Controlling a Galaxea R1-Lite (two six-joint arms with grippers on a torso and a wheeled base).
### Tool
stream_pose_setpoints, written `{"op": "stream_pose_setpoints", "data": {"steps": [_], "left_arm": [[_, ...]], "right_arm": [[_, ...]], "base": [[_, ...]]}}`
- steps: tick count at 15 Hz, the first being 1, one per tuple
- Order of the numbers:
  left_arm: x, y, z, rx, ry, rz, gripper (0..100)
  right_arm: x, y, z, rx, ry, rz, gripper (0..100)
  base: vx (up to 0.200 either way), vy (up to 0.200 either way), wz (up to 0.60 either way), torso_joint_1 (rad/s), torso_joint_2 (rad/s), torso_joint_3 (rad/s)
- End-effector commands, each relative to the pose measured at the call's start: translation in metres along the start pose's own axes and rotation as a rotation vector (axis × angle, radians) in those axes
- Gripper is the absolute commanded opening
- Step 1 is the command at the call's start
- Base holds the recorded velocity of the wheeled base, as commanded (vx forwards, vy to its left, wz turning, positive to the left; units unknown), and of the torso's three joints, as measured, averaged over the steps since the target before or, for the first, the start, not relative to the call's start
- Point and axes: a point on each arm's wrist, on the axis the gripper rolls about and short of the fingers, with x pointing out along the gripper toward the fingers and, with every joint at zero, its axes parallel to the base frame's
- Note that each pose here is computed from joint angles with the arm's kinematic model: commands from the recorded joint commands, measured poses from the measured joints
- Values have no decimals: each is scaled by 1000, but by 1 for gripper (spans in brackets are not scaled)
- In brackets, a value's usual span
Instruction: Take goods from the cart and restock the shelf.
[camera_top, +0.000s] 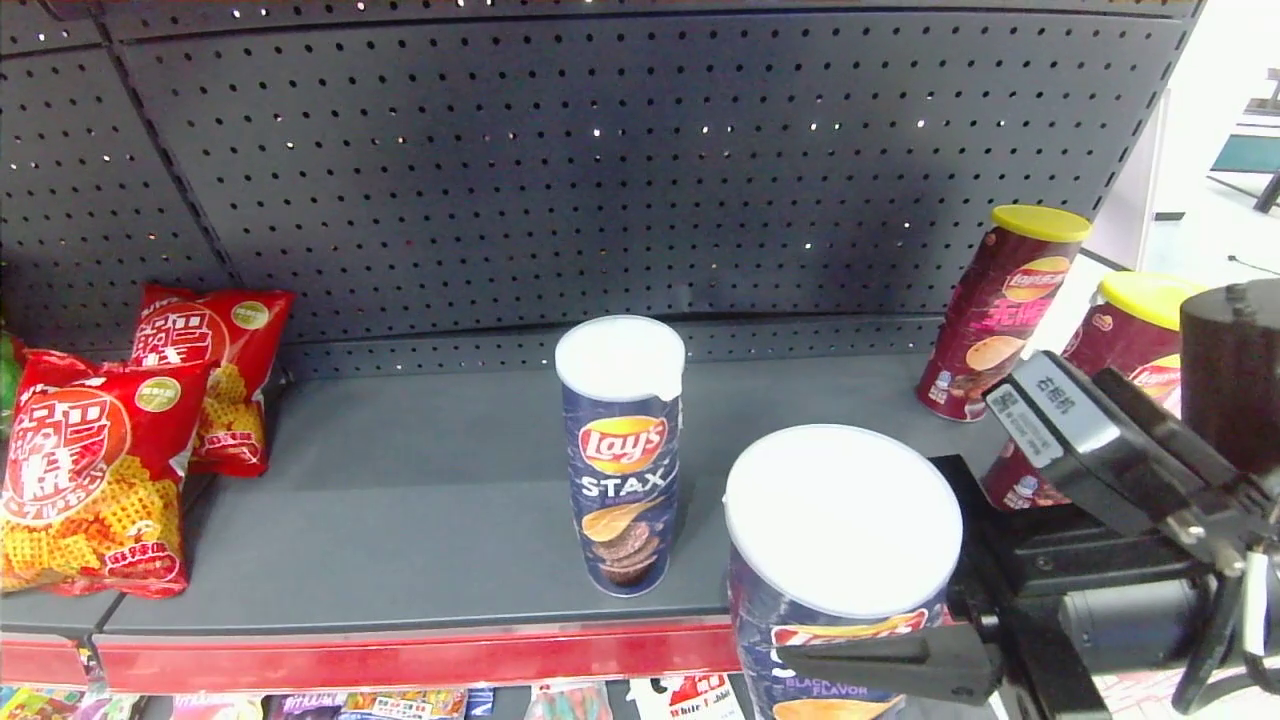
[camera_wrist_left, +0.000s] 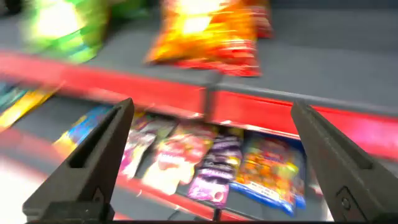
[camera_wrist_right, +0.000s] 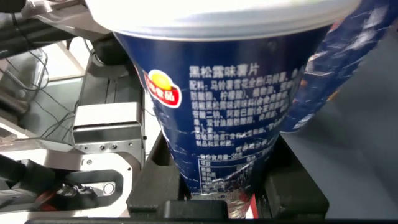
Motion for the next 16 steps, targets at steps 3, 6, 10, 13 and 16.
{"op": "stream_pose_setpoints", "data": {"steps": [3, 6, 10, 13, 16], "left_arm": [[-1, 1, -2, -34, -4, -52, 100], [-1, 1, -2, -31, -4, -52, 100], [-1, 1, -2, -34, -3, -75, 100], [0, 3, -1, -28, 12, -180, 100], [10, 4, 0, -13, 124, -329, 100]], "right_arm": [[-2, 1, 1, -5, -5, -6, 0], [-2, 0, 2, -6, -6, -7, 0], [-5, -1, 1, 12, -7, -21, 0], [-6, -1, 2, 10, -12, -24, 0], [-10, -3, 1, 16, -13, -42, 0]], "base": [[0, 0, 0, 0, 0, 0], [0, 0, 0, 0, 0, 0], [0, 0, 0, 0, 0, 0], [0, 0, 0, 0, 0, 0], [0, 0, 0, 0, 0, 0]]}}
